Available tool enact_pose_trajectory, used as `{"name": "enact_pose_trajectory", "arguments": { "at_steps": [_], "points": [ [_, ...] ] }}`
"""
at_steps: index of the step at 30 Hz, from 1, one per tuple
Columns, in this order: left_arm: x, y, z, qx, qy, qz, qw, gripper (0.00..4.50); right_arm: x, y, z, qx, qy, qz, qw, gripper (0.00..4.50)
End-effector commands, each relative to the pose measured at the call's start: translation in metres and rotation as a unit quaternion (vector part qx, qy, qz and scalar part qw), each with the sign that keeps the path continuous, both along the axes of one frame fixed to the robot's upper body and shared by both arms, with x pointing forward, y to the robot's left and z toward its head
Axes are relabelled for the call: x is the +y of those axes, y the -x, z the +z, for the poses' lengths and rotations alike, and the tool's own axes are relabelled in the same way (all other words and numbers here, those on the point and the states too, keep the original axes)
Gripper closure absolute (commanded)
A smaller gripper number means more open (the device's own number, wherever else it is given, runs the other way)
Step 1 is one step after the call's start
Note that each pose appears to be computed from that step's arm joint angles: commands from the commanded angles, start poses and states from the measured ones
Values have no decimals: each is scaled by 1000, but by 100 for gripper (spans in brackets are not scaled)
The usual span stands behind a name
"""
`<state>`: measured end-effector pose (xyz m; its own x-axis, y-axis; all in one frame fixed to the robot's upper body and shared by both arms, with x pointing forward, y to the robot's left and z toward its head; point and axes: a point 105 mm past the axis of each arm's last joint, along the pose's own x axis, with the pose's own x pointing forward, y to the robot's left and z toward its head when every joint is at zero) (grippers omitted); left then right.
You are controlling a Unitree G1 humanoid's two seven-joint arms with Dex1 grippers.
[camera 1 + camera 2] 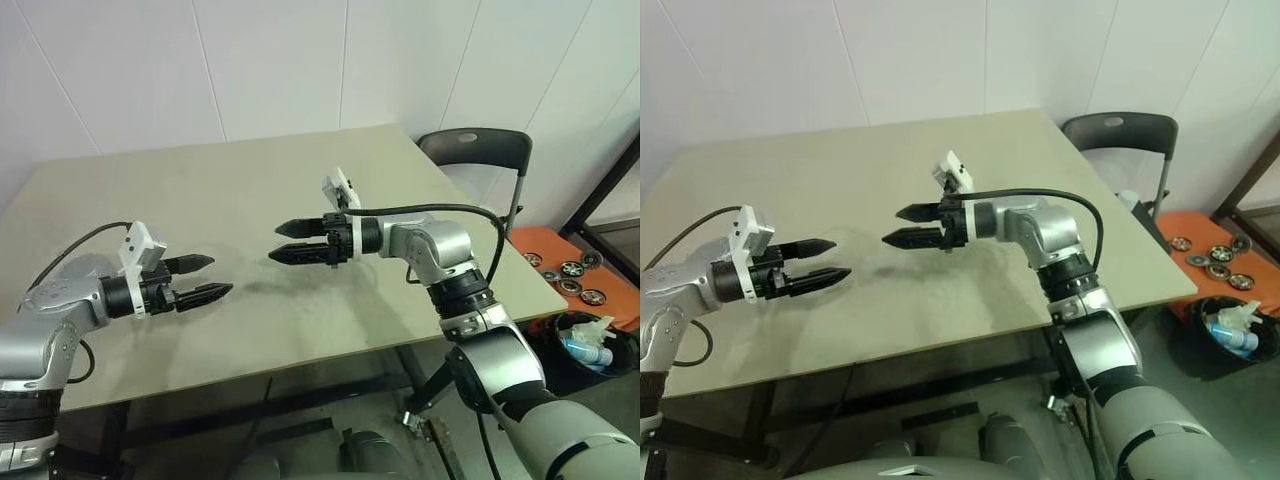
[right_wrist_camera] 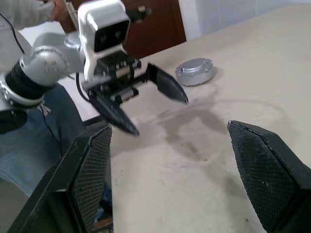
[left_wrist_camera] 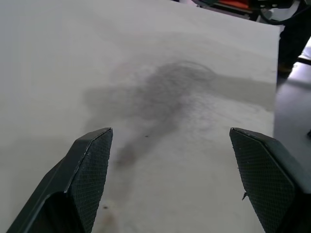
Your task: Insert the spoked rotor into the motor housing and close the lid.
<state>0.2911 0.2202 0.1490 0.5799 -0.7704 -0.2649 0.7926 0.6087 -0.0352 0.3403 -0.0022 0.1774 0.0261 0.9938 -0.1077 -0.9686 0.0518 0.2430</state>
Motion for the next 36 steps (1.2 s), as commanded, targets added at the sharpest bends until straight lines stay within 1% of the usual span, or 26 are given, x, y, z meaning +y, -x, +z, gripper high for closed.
{"name": "enact_pose_trajectory", "arguments": {
  "at_steps": [1,3,6,10,13,18,22,25,28,31,34,36],
  "points": [
    [3,-4,18,-33,-3,-4,999,40,-8,-4,5,-51,8,-6,999,48],
    [1,-4,17,-33,-7,-10,999,40,-12,-6,0,-73,24,-15,997,48],
    [-6,-4,18,-41,-8,-20,999,40,-17,-4,-7,-83,36,-21,996,48],
    [-11,-6,21,-46,-2,-24,999,40,-22,-1,-9,-80,36,-28,996,48],
    [-12,-9,18,-42,4,-20,999,40,-24,-3,-8,-73,32,-45,996,48],
    [-17,-6,14,-34,2,-31,999,40,-26,0,-4,-69,30,-43,996,48],
    [-12,-3,13,-38,3,-14,999,40,-25,-4,-14,-60,35,-63,996,48],
    [-12,-4,17,-49,-14,-15,999,40,-18,-7,-8,-60,19,-73,995,48],
    [-12,-11,31,-66,-5,-14,998,40,-15,-5,-4,-60,8,-72,996,48],
    [-10,-10,26,-57,-13,-25,998,40,-17,-3,-15,-46,19,-68,996,48],
    [-12,-6,27,-51,-8,-40,998,40,-17,1,-10,-41,8,-58,997,48],
    [-11,-7,28,-54,-10,-39,998,40,-18,3,-8,-42,5,-56,998,48]
  ]
}}
